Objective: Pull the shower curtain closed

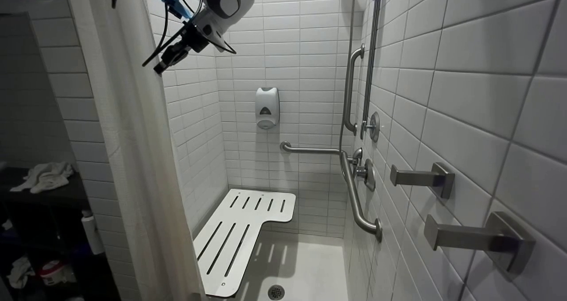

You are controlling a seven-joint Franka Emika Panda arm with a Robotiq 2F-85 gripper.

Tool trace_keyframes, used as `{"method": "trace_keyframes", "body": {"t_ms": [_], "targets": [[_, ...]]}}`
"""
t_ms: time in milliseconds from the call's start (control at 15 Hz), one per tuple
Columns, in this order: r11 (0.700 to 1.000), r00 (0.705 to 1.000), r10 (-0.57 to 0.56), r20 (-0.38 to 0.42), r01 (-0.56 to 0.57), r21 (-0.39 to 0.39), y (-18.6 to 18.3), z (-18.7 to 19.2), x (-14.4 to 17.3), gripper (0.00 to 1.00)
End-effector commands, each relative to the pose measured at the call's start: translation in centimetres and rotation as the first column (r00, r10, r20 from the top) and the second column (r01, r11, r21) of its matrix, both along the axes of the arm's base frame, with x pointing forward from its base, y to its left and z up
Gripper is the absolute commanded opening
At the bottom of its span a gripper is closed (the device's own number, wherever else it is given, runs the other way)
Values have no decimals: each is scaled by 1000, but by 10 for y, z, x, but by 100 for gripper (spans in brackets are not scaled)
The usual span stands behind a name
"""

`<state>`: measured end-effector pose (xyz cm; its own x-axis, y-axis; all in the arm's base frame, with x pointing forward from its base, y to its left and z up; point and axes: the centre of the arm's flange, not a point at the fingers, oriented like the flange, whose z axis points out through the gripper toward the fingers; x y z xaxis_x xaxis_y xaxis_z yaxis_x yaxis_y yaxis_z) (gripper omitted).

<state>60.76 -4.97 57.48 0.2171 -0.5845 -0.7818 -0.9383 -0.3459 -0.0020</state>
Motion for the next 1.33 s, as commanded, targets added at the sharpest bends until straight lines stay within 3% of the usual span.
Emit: {"method": "trace_keyframes", "body": {"t_ms": [0, 600, 1267], "targets": [[999, 999, -36, 28, 37, -8, -30, 18, 4, 0], [988, 985, -151, 86, 149, 27, -106, 31, 8, 0], [947, 941, -306, 145, 285, 148, -210, 48, 5, 0]]}}
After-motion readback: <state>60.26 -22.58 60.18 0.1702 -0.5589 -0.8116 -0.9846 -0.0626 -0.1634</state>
